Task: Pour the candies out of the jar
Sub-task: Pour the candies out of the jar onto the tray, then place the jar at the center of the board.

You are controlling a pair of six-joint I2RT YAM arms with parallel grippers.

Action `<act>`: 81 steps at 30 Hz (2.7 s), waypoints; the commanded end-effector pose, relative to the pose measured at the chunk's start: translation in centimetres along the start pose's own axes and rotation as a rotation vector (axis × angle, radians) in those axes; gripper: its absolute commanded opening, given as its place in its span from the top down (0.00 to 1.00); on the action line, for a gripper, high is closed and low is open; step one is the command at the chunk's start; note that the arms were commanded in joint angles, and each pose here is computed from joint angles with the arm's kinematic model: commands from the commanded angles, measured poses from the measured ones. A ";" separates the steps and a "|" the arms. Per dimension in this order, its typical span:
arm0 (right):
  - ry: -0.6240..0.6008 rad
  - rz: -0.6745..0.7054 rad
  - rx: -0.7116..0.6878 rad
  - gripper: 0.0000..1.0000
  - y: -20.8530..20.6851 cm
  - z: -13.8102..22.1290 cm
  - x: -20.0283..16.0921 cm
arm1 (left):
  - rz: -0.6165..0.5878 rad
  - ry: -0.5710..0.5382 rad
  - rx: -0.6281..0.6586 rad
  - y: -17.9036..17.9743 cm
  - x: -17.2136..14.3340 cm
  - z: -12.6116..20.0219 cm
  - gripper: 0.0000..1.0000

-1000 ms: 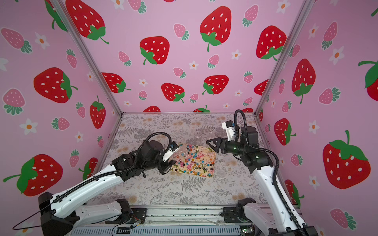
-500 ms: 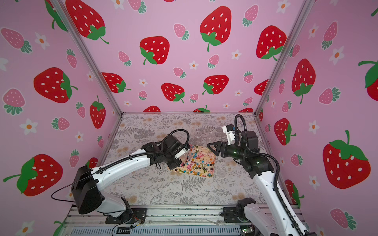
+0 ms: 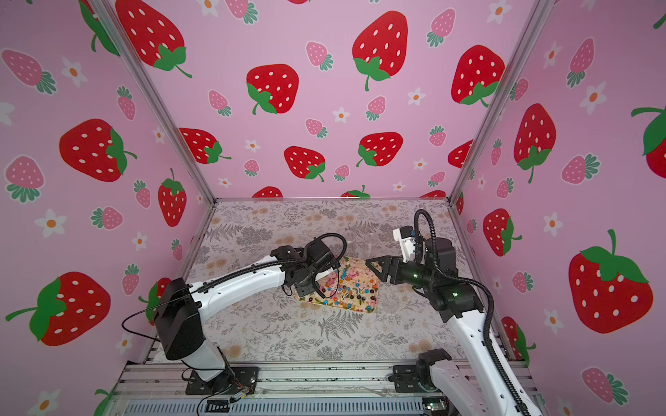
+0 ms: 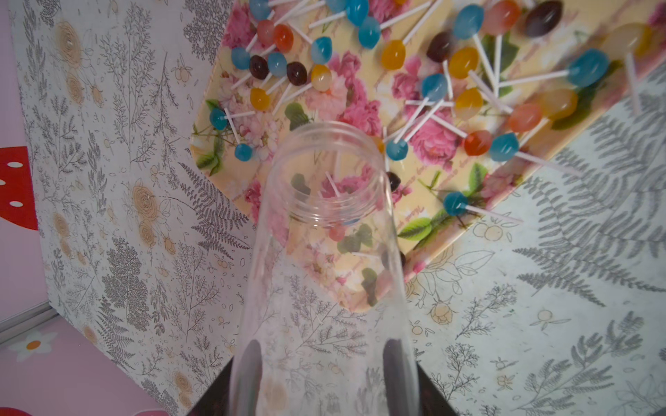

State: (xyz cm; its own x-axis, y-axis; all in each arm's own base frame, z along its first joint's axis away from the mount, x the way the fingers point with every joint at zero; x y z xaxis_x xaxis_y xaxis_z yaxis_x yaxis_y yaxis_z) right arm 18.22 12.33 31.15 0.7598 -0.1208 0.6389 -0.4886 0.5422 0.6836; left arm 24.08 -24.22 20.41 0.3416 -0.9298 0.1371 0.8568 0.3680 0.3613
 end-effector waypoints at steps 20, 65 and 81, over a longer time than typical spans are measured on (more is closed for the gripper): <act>-0.008 -0.005 0.017 0.38 1.0 0.6 0.4 | 0.225 -0.432 -0.155 0.5 -2.2 7.4 0.53; 0.203 0.126 0.429 0.48 7.7 -4.3 2.4 | 0.240 -1.124 -0.797 0.5 -4.4 14.3 0.52; 0.287 0.169 0.442 0.58 8.8 -5.3 0.4 | 0.168 -1.144 -0.870 0.5 -4.0 15.2 0.50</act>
State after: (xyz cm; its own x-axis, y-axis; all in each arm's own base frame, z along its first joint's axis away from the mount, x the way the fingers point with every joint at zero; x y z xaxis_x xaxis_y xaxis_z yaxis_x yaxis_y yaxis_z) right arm 16.73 21.27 35.04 0.7320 0.1813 0.6567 -0.6800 0.1361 0.7205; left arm 17.38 -20.29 32.80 0.3704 -0.2314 0.8996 0.9274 0.0369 -0.3724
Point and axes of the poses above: each gripper's point midway between its finger pads, its own z axis back along the fingers, its own y axis along the line the jaws close on, x = y × z, the point moved 8 cm from there along z, back along the fingers, and after that the axes turned 3 degrees about -z, right-handed, at the moved point
